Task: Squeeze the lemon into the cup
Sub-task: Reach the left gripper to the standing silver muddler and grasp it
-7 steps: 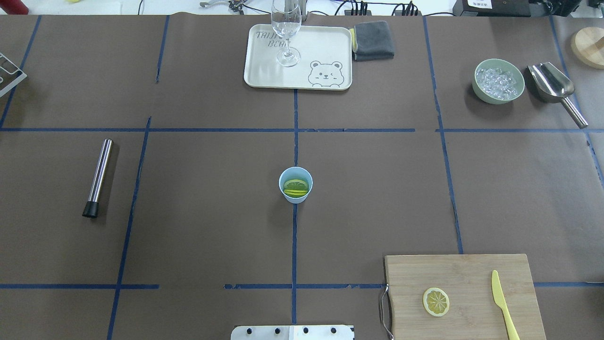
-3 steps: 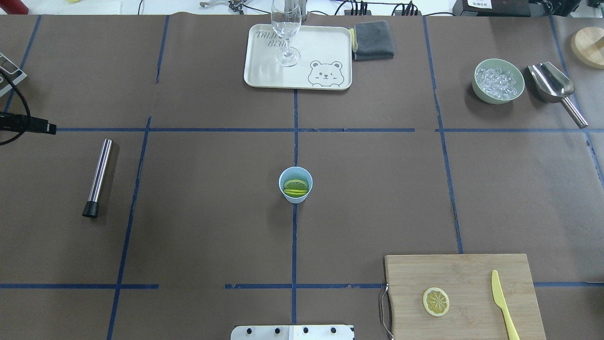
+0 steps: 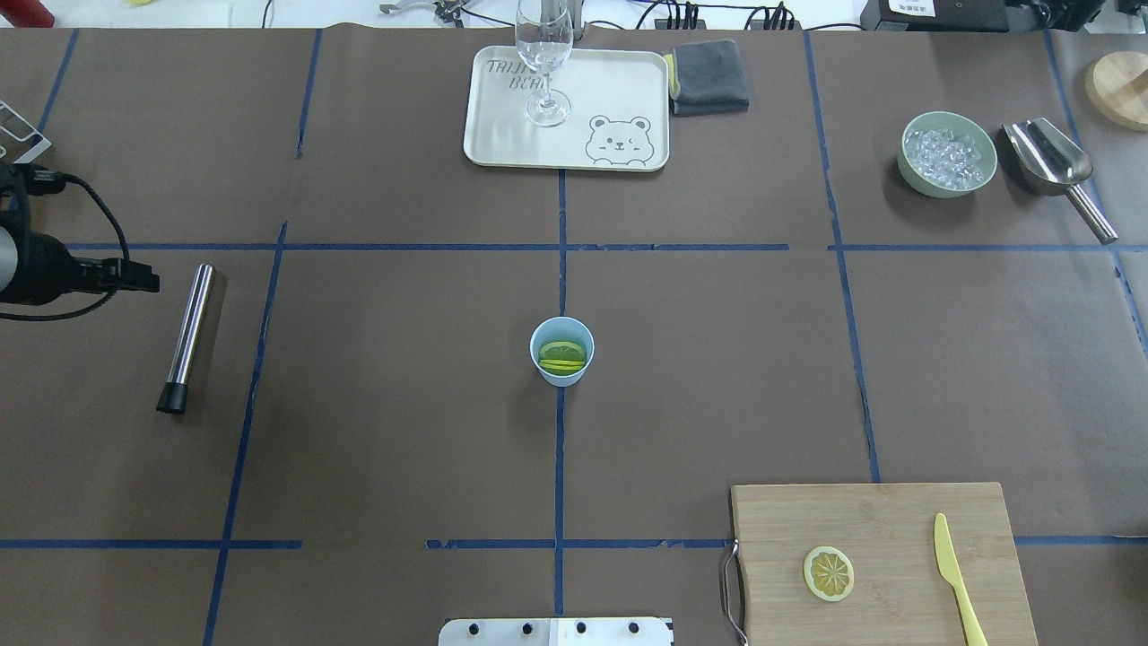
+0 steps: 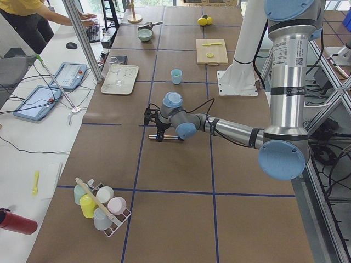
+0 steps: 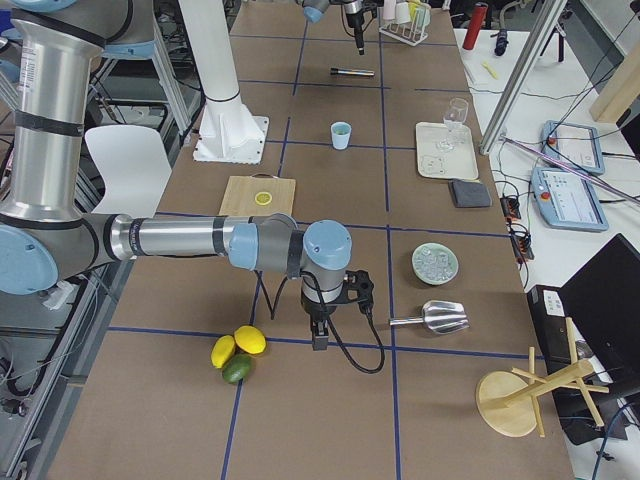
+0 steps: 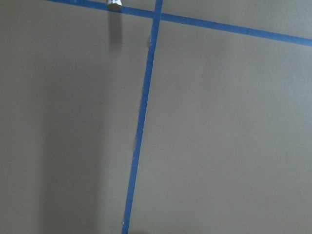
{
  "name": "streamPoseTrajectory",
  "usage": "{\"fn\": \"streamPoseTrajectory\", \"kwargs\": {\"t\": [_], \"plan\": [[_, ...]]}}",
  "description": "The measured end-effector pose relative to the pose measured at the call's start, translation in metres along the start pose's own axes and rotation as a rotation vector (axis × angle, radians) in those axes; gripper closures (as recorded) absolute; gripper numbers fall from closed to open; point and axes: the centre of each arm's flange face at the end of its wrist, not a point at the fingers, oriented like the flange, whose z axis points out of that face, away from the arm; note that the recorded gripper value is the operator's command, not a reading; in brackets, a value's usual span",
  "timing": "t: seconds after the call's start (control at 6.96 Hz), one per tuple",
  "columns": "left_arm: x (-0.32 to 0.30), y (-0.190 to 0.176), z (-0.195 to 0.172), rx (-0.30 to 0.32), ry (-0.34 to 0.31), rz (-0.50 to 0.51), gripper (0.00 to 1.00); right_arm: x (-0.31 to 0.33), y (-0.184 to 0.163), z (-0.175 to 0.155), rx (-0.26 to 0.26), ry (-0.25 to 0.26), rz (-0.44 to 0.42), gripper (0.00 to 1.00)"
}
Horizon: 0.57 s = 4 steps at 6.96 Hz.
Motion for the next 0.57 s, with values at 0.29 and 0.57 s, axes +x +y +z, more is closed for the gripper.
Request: {"fn": "streamPoseTrajectory", "kwargs": {"t": [0.29,0.57], "plan": [[0.016,0.004,0.029,-0.011,-0.018,-0.005,0.24,0.000,0.000,0.000,0.000,0.000,-0.001,0.00],[0.024,-0.002,0.045,-0.017,-0.026,0.056,0.25,0.000,0.001,0.000,-0.001,0.001,-0.001,0.00]]}}
